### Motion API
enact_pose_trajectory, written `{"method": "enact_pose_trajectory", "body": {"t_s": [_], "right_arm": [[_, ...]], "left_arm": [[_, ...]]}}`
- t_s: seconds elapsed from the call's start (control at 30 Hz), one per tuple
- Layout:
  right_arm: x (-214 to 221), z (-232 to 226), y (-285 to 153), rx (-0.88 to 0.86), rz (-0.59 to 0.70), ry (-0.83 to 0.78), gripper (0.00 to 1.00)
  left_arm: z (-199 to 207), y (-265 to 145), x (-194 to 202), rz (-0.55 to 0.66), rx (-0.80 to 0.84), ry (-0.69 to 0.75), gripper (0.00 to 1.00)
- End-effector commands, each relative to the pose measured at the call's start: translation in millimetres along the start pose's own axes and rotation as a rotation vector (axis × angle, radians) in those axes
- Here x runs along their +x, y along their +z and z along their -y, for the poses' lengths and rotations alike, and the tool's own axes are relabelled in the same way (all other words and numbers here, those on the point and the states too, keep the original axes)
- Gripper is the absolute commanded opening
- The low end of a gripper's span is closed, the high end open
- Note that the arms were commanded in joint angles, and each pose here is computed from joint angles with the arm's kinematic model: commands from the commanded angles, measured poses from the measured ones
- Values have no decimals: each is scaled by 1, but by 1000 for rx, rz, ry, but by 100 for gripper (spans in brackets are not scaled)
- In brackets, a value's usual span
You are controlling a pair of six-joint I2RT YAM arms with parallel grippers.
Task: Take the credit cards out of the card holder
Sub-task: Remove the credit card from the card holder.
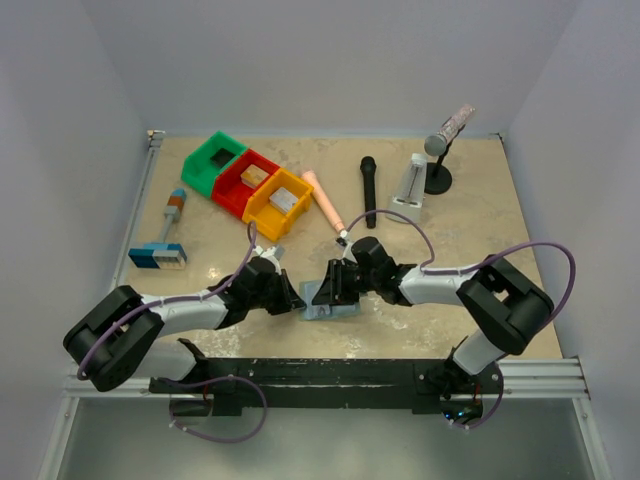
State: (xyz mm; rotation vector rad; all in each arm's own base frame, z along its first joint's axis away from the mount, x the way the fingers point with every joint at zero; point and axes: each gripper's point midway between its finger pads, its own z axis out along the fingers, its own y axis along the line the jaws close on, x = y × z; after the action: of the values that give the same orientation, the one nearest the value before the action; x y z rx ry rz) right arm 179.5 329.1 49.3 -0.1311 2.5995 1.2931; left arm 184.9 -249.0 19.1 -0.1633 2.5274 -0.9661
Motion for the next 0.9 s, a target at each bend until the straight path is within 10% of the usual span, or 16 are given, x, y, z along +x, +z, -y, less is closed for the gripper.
{"method": "enact_pose_trajectory", "body": {"t_s": [0.0, 0.87], "right_arm": [[-9, -19, -7, -42, 31, -49, 37], [-10, -15, -22, -21, 66, -57, 35]], "left_arm": [[-26, -1, 12, -24, -101, -3, 0], [-39, 1, 17, -31, -144, -10, 0]]}}
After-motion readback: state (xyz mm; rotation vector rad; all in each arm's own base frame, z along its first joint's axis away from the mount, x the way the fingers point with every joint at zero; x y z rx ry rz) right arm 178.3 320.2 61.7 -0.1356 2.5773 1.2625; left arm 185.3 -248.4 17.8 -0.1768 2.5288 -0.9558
